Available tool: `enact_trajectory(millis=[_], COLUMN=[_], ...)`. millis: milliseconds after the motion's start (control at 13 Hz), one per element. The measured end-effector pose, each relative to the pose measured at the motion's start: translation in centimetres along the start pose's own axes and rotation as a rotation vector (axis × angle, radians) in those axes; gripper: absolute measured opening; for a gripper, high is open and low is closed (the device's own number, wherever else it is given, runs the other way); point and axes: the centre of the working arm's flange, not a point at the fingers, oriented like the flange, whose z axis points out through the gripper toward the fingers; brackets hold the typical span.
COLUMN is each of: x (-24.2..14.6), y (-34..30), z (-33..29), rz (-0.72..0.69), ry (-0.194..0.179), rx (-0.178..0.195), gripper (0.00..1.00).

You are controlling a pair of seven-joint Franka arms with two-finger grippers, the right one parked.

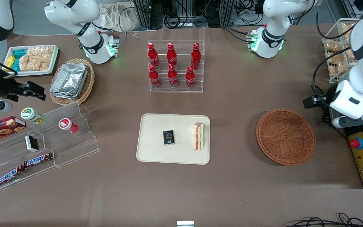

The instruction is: Place sandwich from basket to tray

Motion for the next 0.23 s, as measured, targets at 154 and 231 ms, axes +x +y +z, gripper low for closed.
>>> enact_trajectory(millis=[154,231], x=[-0.8,-1.2], y=[-1.9,-2.7], z=[-0.9,-1.1], rz=[-0.002,0.004], ry=[0.004,0.003], rx=[-0.017,-0.021], gripper=[1.0,1.0])
